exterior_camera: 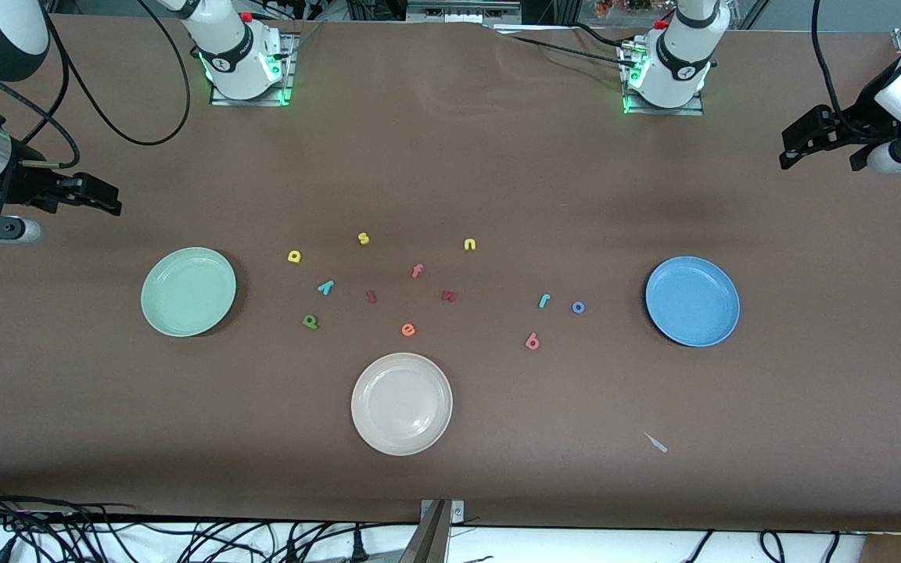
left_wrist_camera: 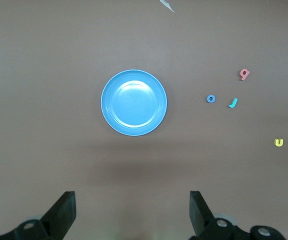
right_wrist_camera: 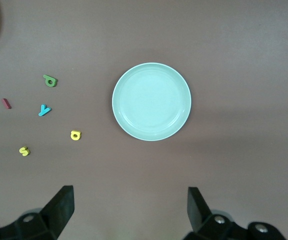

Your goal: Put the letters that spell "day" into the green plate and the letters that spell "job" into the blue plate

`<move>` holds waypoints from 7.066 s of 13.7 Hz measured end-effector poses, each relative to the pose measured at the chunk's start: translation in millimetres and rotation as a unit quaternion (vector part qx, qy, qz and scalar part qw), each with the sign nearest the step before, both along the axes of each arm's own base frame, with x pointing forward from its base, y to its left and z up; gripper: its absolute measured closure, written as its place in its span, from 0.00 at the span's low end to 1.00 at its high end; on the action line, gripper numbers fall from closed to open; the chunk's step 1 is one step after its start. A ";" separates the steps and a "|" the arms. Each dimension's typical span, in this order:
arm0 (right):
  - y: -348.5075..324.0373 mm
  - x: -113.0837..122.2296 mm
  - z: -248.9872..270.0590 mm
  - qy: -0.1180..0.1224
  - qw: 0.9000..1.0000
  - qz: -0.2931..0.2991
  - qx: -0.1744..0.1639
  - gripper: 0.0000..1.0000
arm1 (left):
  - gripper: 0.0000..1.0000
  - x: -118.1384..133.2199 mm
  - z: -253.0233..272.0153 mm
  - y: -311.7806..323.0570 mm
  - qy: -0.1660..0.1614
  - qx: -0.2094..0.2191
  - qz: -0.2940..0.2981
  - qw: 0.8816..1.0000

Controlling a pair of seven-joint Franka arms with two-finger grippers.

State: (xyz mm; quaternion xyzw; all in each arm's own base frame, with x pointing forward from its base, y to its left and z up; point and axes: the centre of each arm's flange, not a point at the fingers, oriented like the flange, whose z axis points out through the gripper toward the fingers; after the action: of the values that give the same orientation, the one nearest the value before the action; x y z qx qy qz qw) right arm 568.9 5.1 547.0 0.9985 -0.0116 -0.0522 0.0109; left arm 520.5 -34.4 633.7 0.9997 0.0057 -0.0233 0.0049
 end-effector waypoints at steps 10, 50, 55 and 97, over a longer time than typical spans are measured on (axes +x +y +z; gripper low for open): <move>-1.0 0.4 0.2 -0.002 1.000 0.003 0.002 0.00 | 0.00 -0.1 -0.1 0.0 0.000 0.000 0.001 1.000; 0.3 0.7 0.1 -0.002 1.000 0.005 0.005 0.00 | 0.00 -0.2 -0.1 -1.5 0.000 0.000 0.000 1.000; 0.2 0.7 0.0 -0.002 1.000 0.005 0.005 0.00 | 0.00 -0.2 -0.1 -1.7 0.000 0.000 0.000 1.000; 60.3 2.3 -36.7 0.015 0.999 -0.001 0.030 0.00 | 0.00 -2.3 -3.3 -16.9 0.011 0.002 -0.014 1.000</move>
State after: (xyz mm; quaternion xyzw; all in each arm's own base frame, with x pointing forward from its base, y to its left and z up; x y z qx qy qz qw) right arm 571.2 65.4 510.3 0.9975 -0.0110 -0.0676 -0.0186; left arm 518.2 -51.3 630.4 0.9994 -0.0080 -0.0341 0.0026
